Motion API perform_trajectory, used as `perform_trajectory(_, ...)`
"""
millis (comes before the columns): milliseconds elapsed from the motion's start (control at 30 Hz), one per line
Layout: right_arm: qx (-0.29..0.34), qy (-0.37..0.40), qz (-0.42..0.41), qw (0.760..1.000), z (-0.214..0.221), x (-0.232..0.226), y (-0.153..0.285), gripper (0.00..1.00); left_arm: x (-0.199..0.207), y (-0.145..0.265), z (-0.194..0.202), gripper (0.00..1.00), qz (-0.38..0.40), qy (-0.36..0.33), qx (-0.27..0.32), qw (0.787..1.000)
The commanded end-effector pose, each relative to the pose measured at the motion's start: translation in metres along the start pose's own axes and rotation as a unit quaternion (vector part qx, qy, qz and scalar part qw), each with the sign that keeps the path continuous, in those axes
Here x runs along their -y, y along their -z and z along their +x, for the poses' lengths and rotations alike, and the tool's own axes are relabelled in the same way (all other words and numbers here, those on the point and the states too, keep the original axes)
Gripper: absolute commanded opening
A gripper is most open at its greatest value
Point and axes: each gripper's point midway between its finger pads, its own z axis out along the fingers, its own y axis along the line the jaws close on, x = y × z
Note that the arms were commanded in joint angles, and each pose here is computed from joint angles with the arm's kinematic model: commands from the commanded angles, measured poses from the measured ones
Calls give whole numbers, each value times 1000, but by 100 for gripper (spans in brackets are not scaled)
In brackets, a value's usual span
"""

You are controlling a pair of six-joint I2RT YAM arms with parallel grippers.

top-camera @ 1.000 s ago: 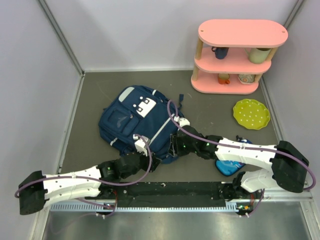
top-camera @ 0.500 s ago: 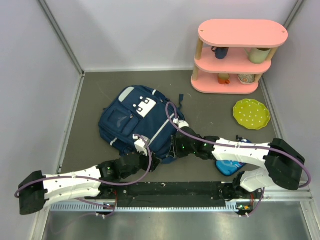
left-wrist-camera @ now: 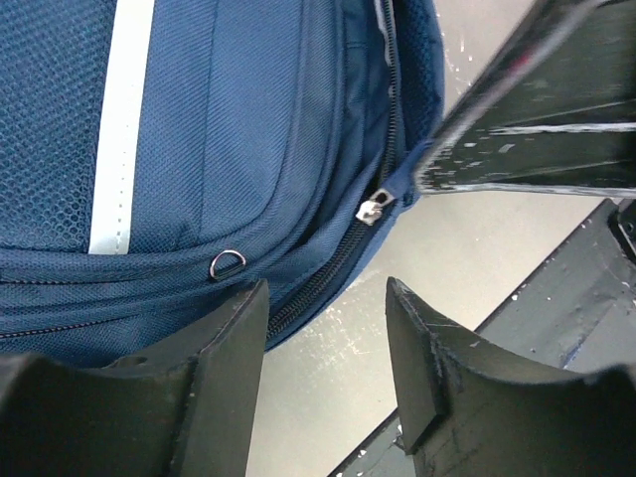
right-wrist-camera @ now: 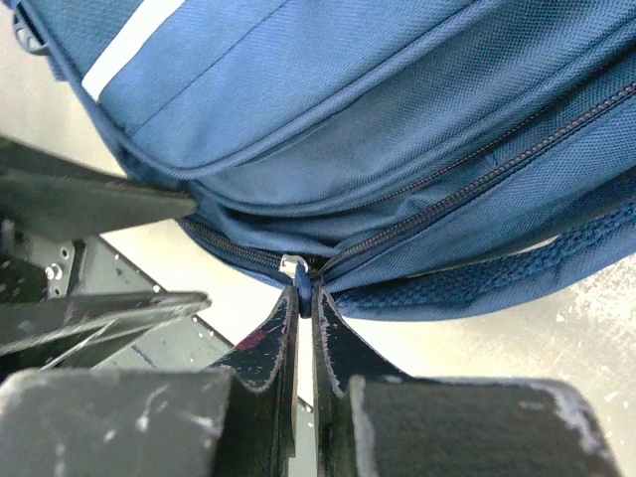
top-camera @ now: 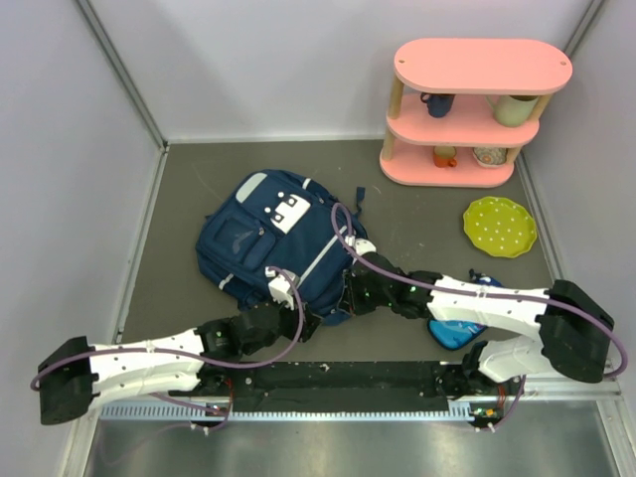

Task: Pack the student bag
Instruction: Zip the student bag at the center of the board.

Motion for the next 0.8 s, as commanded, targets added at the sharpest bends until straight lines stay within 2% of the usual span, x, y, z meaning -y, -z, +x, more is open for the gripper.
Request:
perform_trajectory(0,33,29,-26,999,-17,-19,23,0,0,-6,-8,58,-8,-5,19,1000)
perform_trajectory(300,68,49,-43,996,-28,-24,35,0,4,-23,-19,68,-28,-44,18,998)
perform_trajectory(667,80,50,-44,995,-31,-23,41,0,4,-35,-40,71,-46,-87,61,993)
perform_trajectory(767,81,46,-39,995,-31,-21,40,0,13,-32,-50,71,-25,-90,85,992)
